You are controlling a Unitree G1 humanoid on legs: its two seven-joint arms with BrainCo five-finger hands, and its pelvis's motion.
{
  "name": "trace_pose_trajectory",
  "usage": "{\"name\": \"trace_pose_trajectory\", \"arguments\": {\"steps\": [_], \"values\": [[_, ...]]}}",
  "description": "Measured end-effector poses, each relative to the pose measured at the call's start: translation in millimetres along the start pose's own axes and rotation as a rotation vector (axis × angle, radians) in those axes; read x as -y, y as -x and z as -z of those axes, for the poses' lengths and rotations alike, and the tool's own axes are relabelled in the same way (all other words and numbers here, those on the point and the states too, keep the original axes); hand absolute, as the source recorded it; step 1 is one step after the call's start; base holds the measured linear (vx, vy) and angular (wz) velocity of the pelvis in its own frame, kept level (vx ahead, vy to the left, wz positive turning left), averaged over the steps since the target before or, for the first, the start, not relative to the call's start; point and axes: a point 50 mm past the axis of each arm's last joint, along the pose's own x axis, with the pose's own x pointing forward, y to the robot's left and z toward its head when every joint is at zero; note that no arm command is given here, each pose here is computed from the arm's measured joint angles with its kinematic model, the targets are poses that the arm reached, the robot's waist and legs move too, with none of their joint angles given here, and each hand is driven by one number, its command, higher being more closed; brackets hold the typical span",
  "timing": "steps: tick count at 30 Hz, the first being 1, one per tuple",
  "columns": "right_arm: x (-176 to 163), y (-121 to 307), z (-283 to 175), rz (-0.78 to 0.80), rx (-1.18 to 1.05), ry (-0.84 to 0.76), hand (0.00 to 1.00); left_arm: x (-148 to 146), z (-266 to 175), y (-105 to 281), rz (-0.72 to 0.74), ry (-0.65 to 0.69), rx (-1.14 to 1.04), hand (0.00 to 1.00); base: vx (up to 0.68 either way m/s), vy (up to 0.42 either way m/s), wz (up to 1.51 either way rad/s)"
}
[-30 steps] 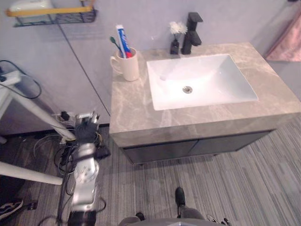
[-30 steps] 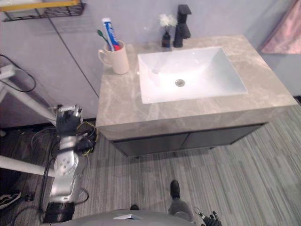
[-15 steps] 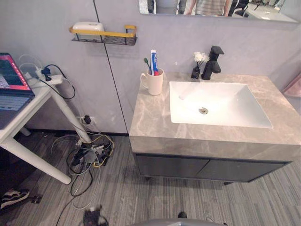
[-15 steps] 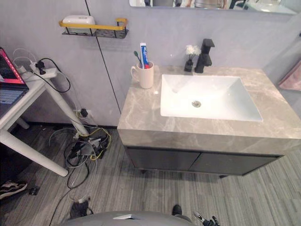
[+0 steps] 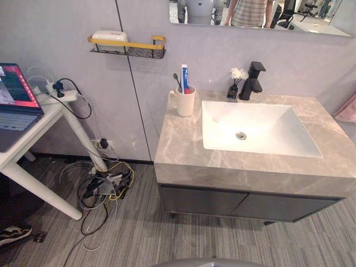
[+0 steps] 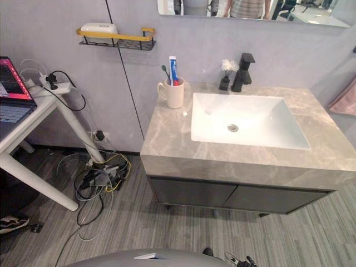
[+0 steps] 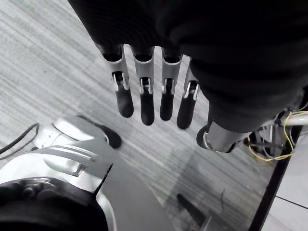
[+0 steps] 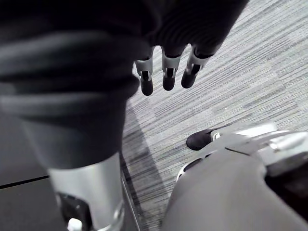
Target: Organize washtable
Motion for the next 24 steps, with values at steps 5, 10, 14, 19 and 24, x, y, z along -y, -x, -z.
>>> {"name": "trace_pose_trajectory", "arguments": {"steps": [5,10,14,19,24], "values": [[0,0,1,-0.004,-0.01,-0.001,0.0,3,-7,-2,0.02,-0.035,0.011,0.0,0.02,0.007,0.13],[-3,-3,-13,-0.013,0.022,-0.006,0.0,5,-21,-4,0.048,-0.145,0.051,0.0,-0.06,0.08,-0.43],[-23,-6,-46,-0.067,0.132,-0.006,0.0,17,-48,-7,0.072,-0.287,0.121,0.0,-0.15,0.164,-1.1],[-37,-6,-65,-0.119,0.19,0.044,0.0,24,-57,-5,0.069,-0.265,0.188,0.0,0.08,0.086,-1.08],[-50,-6,-63,-0.166,0.169,0.105,0.0,24,-48,-4,0.071,-0.26,0.166,0.0,0.3,-0.118,-0.66]]}}
